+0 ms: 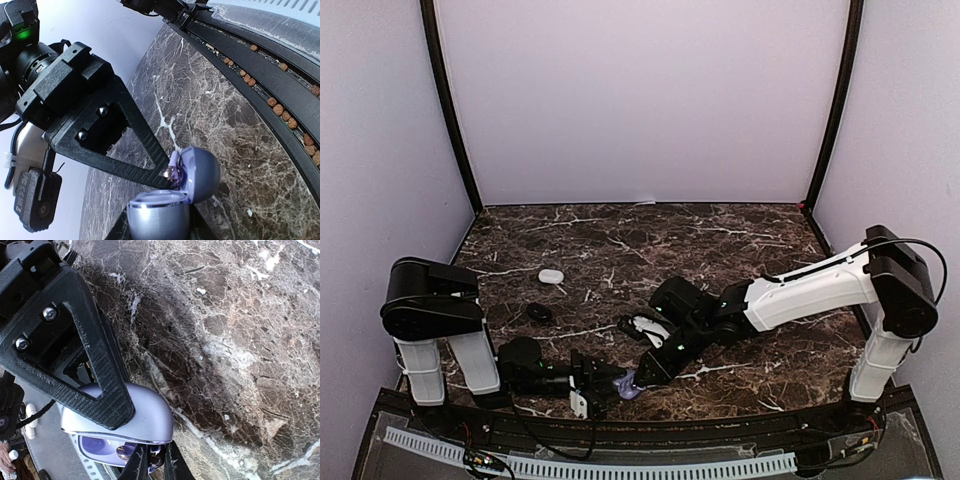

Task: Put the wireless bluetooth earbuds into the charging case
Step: Place the left earbud in the charging case.

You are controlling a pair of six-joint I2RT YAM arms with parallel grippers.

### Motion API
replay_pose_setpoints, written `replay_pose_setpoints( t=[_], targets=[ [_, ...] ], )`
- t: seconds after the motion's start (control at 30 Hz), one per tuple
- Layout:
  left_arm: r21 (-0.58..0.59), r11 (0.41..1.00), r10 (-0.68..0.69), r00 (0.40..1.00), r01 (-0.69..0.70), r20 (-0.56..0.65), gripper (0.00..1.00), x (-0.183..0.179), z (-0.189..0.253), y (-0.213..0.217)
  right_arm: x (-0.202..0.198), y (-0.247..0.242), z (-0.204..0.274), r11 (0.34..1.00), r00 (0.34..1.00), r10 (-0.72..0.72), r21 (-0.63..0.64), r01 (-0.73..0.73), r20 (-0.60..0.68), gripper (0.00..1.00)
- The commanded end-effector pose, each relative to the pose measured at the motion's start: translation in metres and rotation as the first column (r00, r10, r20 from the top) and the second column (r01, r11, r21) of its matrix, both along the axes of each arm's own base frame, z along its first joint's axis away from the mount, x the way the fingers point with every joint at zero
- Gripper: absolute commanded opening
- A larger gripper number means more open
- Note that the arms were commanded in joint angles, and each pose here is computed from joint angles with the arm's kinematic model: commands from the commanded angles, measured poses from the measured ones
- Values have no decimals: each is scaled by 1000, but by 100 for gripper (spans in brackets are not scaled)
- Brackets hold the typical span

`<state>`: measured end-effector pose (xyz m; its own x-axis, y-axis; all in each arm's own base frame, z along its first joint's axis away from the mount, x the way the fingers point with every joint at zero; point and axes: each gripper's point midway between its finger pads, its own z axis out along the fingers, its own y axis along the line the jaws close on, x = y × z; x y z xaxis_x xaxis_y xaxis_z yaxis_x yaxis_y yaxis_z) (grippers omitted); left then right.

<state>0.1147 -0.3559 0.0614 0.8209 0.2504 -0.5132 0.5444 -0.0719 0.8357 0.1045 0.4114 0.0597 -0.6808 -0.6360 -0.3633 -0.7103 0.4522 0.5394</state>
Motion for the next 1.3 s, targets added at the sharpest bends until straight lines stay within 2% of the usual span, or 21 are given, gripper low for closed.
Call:
replay_pose_setpoints(
  t=[0.0, 0.27, 1.1, 1.27],
  targets=[
    [-214, 975, -45, 995, 62, 85, 3, -8, 58, -7, 8, 11, 18, 999, 998, -7, 47, 4, 58, 11],
    [-187, 980, -47, 993, 67, 108, 3, -8, 52, -7, 10, 10, 21, 998, 998, -20, 55, 17, 54, 11],
    [-191, 979, -63, 996, 74, 63, 3, -10, 51, -9, 4, 15, 34, 993, 999, 17, 113, -22, 44, 15],
    [-190, 979, -59, 996, 70, 63, 3, -9, 50, -9, 3, 10, 34, 993, 999, 10, 113, -14, 33, 21]
  ],
)
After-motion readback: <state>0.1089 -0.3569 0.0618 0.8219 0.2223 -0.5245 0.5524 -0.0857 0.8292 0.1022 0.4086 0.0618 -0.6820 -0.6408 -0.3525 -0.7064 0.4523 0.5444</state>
